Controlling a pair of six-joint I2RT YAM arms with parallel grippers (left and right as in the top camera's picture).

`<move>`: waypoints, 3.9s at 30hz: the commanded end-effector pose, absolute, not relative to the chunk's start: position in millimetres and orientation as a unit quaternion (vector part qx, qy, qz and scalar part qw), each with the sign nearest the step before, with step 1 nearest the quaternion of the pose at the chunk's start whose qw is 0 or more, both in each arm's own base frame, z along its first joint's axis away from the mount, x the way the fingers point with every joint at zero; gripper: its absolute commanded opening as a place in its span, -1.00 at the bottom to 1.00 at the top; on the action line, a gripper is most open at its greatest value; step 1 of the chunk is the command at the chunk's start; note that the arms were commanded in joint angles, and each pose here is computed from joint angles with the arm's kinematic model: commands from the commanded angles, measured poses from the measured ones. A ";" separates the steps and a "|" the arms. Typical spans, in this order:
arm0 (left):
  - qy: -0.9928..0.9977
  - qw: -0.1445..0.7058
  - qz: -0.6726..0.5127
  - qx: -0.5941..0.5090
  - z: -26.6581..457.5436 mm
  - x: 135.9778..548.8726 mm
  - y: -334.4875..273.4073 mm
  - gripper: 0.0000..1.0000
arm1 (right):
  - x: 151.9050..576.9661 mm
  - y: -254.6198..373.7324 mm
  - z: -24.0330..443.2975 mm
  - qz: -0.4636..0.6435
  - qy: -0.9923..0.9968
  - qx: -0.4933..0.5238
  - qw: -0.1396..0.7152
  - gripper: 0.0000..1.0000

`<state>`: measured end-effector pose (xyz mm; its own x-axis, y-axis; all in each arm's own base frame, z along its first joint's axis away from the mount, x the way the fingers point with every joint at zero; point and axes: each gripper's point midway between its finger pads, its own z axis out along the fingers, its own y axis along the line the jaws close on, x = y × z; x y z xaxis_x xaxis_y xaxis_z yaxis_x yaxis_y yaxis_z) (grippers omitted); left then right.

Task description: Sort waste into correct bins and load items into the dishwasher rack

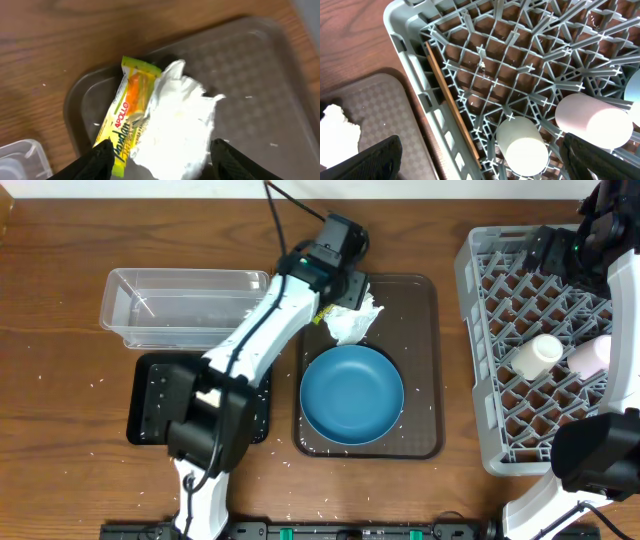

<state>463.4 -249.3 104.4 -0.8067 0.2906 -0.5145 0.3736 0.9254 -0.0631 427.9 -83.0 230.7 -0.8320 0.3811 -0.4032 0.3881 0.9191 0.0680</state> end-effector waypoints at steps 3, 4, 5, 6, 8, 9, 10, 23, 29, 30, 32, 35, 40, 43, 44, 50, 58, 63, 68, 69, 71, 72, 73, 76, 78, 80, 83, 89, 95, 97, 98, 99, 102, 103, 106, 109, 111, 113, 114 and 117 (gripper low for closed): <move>0.954 0.232 -0.034 0.185 63.1 467.9 -241.5 0.29 | 428.3 -85.4 229.5 -0.012 0.956 0.208 0.208 0.99; 0.956 0.224 -0.030 0.189 53.0 467.1 -241.1 0.29 | 428.3 -85.4 229.5 -0.012 0.956 0.208 0.208 0.98; 0.957 0.218 -0.028 0.192 45.9 466.5 -241.3 0.29 | 428.3 -85.4 229.5 -0.012 0.956 0.208 0.208 0.98; 0.957 0.213 -0.027 0.193 39.8 466.2 -241.1 0.28 | 428.3 -85.4 229.5 -0.012 0.956 0.208 0.208 0.98; 0.959 0.206 -0.024 0.193 29.1 466.0 -241.0 0.28 | 428.3 -85.4 229.5 -0.012 0.956 0.208 0.208 0.99; 0.960 0.203 -0.024 0.194 25.5 465.4 -241.0 0.28 | 428.3 -85.4 229.5 -0.012 0.956 0.208 0.208 0.98; 0.960 0.200 -0.023 0.194 22.3 464.9 -241.1 0.26 | 428.3 -85.4 229.5 -0.012 0.956 0.208 0.208 0.98; 0.959 0.201 -0.025 0.199 26.5 460.0 -248.0 -0.88 | 428.3 -85.4 229.5 -0.012 0.956 0.208 0.208 0.99; 0.947 0.251 -0.048 0.192 89.7 457.2 -259.7 -0.88 | 428.3 -85.4 229.5 -0.012 0.956 0.208 0.208 0.98; 0.944 0.265 -0.053 0.191 104.6 457.7 -260.0 -0.88 | 428.3 -85.4 229.5 -0.012 0.956 0.208 0.208 0.98; 0.935 0.295 -0.063 0.187 137.0 458.6 -259.1 -0.89 | 428.3 -85.4 229.5 -0.012 0.956 0.208 0.208 0.99; 0.923 0.340 -0.065 0.167 184.0 461.1 -245.1 -0.88 | 428.3 -85.4 229.5 -0.012 0.956 0.208 0.208 0.99; 0.917 0.379 -0.036 0.118 229.8 461.0 -204.9 -0.88 | 428.3 -85.4 229.5 -0.012 0.956 0.208 0.208 0.99; 0.920 0.381 -0.012 0.095 238.6 460.3 -180.0 -0.88 | 428.3 -85.4 229.5 -0.012 0.956 0.208 0.208 0.98; 0.922 0.379 -0.002 0.083 239.2 460.7 -169.2 -0.88 | 428.3 -85.4 229.5 -0.012 0.956 0.208 0.208 0.98; 0.932 0.355 0.059 -0.047 229.7 461.1 -99.7 -0.88 | 428.3 -85.4 229.5 -0.012 0.956 0.208 0.208 0.98; 0.912 0.331 0.053 -0.238 219.9 460.2 -23.7 -0.88 | 428.3 -85.4 229.5 -0.012 0.956 0.208 0.208 0.98; 0.871 0.307 0.038 -0.382 209.4 448.8 10.6 -0.88 | 428.3 -85.4 229.5 -0.012 0.956 0.208 0.208 0.99; 0.815 0.277 0.027 -0.508 196.5 431.1 30.1 -0.87 | 428.3 -85.4 229.5 -0.012 0.956 0.208 0.208 0.98; 0.803 0.273 0.024 -0.530 194.1 428.2 32.4 -0.88 | 428.3 -85.4 229.5 -0.012 0.956 0.208 0.208 0.98; 0.781 0.264 0.018 -0.566 190.0 423.7 34.1 -0.87 | 428.3 -85.4 229.5 -0.012 0.956 0.208 0.208 0.98; 0.769 0.260 0.014 -0.584 188.4 421.7 33.6 -0.87 | 428.3 -85.4 229.5 -0.012 0.956 0.208 0.208 0.98; 0.761 0.257 0.011 -0.595 187.2 420.4 33.4 -0.86 | 428.3 -85.4 229.5 -0.012 0.956 0.208 0.208 0.99; 0.737 0.242 -0.010 -0.631 183.8 418.3 28.1 -0.70 | 428.3 -85.4 229.5 -0.012 0.956 0.208 0.208 0.98; 0.732 0.230 -0.022 -0.641 181.9 417.3 23.1 -0.71 | 428.3 -85.4 229.5 -0.012 0.956 0.208 0.208 0.99; 0.727 0.222 -0.030 -0.649 180.6 416.2 20.2 -0.78 | 428.3 -85.4 229.5 -0.012 0.956 0.208 0.208 0.98; 0.720 0.219 -0.031 -0.657 180.0 414.9 20.0 -0.81 | 428.3 -85.4 229.5 -0.012 0.956 0.208 0.208 0.99; 0.719 0.222 -0.029 -0.658 180.5 415.2 21.2 -0.70 | 428.3 -85.4 229.5 -0.012 0.956 0.208 0.208 0.98; 0.743 0.227 -0.024 -0.630 183.6 415.3 21.1 -0.09 | 428.3 -85.4 229.5 -0.012 0.956 0.208 0.208 0.99; 0.754 0.234 -0.025 -0.614 191.3 413.9 21.3 0.01 | 428.3 -85.4 229.5 -0.012 0.956 0.208 0.208 0.98; 0.758 0.241 -0.029 -0.606 198.2 412.5 21.3 0.03 | 428.3 -85.4 229.5 -0.012 0.956 0.208 0.208 0.98; 0.759 0.246 -0.031 -0.602 203.2 411.3 21.5 0.03 | 428.3 -85.4 229.5 -0.012 0.956 0.208 0.208 0.99; 0.754 0.281 -0.039 -0.593 231.8 403.6 27.2 0.09 | 428.3 -85.4 229.5 -0.012 0.956 0.208 0.208 0.98; 0.745 0.301 -0.035 -0.594 245.0 399.1 32.9 0.14 | 428.3 -85.4 229.5 -0.012 0.956 0.208 0.208 0.98; 0.713 0.362 -0.007 -0.601 281.2 381.0 55.0 0.37 | 428.3 -85.4 229.5 -0.012 0.956 0.208 0.208 0.99; 0.667 0.424 0.061 -0.609 316.7 349.5 86.4 0.48 | 428.3 -85.4 229.5 -0.012 0.956 0.208 0.208 0.98; 0.640 0.452 0.111 -0.611 336.0 325.6 104.0 0.53 | 428.3 -85.4 229.5 -0.012 0.956 0.208 0.208 0.99; 0.627 0.461 0.136 -0.613 345.3 309.5 113.7 0.61 | 428.3 -85.4 229.5 -0.012 0.956 0.208 0.208 0.99; 0.624 0.459 0.140 -0.616 347.0 303.0 117.7 0.62 | 428.3 -85.4 229.5 -0.012 0.956 0.208 0.208 0.99; 0.620 0.444 0.147 -0.630 344.7 289.9 129.2 0.61 | 428.3 -85.4 229.5 -0.012 0.956 0.208 0.208 0.98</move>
